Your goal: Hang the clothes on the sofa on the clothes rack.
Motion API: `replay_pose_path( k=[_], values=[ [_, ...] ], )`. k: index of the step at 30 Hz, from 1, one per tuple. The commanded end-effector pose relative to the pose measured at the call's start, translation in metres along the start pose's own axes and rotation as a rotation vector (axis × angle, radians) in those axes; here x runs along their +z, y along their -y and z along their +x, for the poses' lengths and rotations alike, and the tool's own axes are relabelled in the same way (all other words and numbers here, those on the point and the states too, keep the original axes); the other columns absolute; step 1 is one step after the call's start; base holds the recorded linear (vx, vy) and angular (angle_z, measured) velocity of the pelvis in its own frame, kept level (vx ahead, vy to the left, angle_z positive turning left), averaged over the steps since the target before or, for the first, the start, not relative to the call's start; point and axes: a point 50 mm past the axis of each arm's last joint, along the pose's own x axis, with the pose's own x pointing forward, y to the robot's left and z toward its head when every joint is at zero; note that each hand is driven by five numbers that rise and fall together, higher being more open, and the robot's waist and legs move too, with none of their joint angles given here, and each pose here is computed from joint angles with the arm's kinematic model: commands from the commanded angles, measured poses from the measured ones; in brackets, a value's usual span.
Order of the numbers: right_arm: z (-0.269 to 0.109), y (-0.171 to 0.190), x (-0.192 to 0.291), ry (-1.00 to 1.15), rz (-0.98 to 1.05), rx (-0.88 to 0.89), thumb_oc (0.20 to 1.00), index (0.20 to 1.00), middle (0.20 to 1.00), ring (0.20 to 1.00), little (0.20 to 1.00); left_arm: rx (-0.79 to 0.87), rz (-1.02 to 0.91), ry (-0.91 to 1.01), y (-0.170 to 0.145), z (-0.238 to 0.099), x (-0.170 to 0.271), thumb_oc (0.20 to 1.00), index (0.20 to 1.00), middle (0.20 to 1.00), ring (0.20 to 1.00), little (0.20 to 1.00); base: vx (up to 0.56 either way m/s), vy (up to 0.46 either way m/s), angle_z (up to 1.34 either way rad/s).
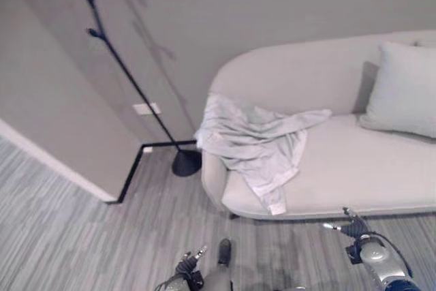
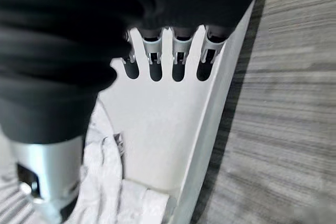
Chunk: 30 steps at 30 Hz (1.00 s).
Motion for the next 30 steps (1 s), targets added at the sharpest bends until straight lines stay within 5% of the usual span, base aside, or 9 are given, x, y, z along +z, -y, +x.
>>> replay_pose_path(
  k=[1,11,19,22,30],
  values=[
    [-0.002,-0.002,0.015,0.095,-0.025,0.022,1.0,1.0,1.0,1.0,1.0,-0.022,0.18,-0.006,0.009,-0.002,-0.008,1.0,1.0,1.0,1.0,1.0,0.4,0.167,-0.21],
    [0.002,0.011,0.035,0.177,-0.064,-0.078,1.0,1.0,1.0,1.0,1.0,-0.057,0.722,0.077,-0.001,0.002,0.014,1.0,1.0,1.0,1.0,1.0,0.23,0.151,-0.09],
    [0.0,0.042,0.065,0.305,-0.189,-0.223,1.0,1.0,1.0,1.0,1.0,0.033,0.725,0.052,-0.025,0.002,0.015,1.0,1.0,1.0,1.0,1.0,0.14,0.04,0.03],
    [-0.001,0.062,0.089,0.394,-0.389,-0.335,1.0,1.0,1.0,1.0,1.0,0.068,0.716,0.065,-0.028,0.003,0.02,1.0,1.0,1.0,1.0,1.0,0.26,-0.122,0.24],
    [0.001,0.056,0.094,0.456,-0.752,-0.295,1.0,1.0,1.0,1.0,1.0,0.091,0.634,0.081,-0.029,0.001,0.017,1.0,1.0,1.0,1.0,1.0,0.14,-0.204,0.72]
  ],
)
